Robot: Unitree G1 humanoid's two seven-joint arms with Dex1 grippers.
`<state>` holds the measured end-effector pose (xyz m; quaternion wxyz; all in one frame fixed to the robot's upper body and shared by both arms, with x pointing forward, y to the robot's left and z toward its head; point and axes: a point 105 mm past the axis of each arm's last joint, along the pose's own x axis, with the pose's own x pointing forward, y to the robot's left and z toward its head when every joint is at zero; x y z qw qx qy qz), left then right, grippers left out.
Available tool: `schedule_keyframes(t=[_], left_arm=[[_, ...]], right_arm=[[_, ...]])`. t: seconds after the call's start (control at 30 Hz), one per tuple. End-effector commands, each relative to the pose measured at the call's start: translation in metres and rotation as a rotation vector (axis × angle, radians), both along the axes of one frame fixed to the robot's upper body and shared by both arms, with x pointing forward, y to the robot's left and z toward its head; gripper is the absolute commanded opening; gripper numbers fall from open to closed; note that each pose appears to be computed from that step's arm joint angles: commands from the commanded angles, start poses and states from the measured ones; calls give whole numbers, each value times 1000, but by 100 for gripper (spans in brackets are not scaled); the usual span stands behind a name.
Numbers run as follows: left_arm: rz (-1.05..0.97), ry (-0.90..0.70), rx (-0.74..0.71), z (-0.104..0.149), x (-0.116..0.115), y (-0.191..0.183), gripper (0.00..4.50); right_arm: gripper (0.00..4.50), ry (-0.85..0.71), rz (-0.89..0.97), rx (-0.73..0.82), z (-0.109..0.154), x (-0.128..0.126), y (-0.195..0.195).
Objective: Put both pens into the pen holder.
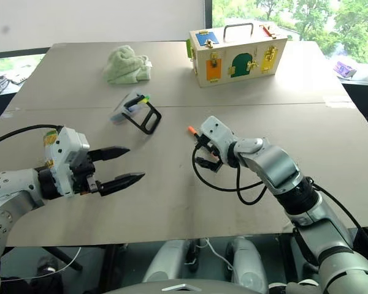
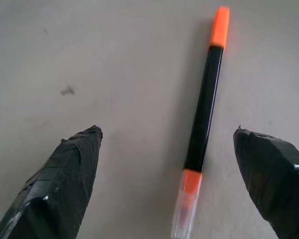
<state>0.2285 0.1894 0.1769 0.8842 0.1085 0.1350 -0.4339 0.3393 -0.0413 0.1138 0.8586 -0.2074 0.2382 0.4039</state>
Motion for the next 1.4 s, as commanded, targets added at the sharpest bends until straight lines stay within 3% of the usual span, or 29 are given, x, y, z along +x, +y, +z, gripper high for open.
schedule_keyframes(t=[0.03, 0.2, 0.23, 0.43, 0.53, 0.63, 0.8, 0.9, 1.0, 1.1, 1.2, 1.23, 1.3, 1.33, 1.37, 1.4], left_arm=[[-29, -50, 26, 9, -8, -2, 450], [13, -18, -54, 8, -6, -4, 450], [32, 13, -105, 7, -4, -6, 450], [176, 194, -374, -1, 11, -16, 450], [233, 246, -609, 4, 25, -32, 450], [242, 267, -724, 15, 37, -48, 450], [241, 256, -777, 28, 65, -71, 450], [195, 248, -794, 37, 66, -79, 355], [188, 241, -804, 41, 62, -75, 210], [199, 218, -798, 42, 59, -68, 161], [206, 177, -801, 50, 59, -64, 31], [206, 165, -804, 53, 59, -63, 3], [186, 117, -805, 67, 57, -62, 3], [177, 86, -797, 75, 56, -61, 0], [171, 48, -780, 83, 55, -60, 0], [169, 3, -760, 92, 55, -58, 0]], right_arm=[[282, 14, -36, -46, -6, 5, -10], [37, 14, -36, -62, -8, 5, -13], [4, 5, -29, -51, -6, 4, -13], [4, -124, 146, 240, 51, -18, 6], [4, -168, 382, 384, 86, -63, 19], [4, -191, 425, 385, 93, -71, 20], [4, -219, 443, 385, 98, -68, 21], [0, -230, 441, 382, 98, -66, 21], [0, -239, 418, 386, 99, -63, 18], [0, -251, 391, 393, 99, -61, 15], [0, -256, 384, 408, 100, -61, 13], [0, -258, 382, 412, 100, -61, 13], [0, -266, 385, 454, 106, -62, 9], [97, -287, 389, 469, 110, -63, 6], [115, -320, 379, 474, 115, -62, 3], [178, -367, 364, 459, 119, -60, 0]])
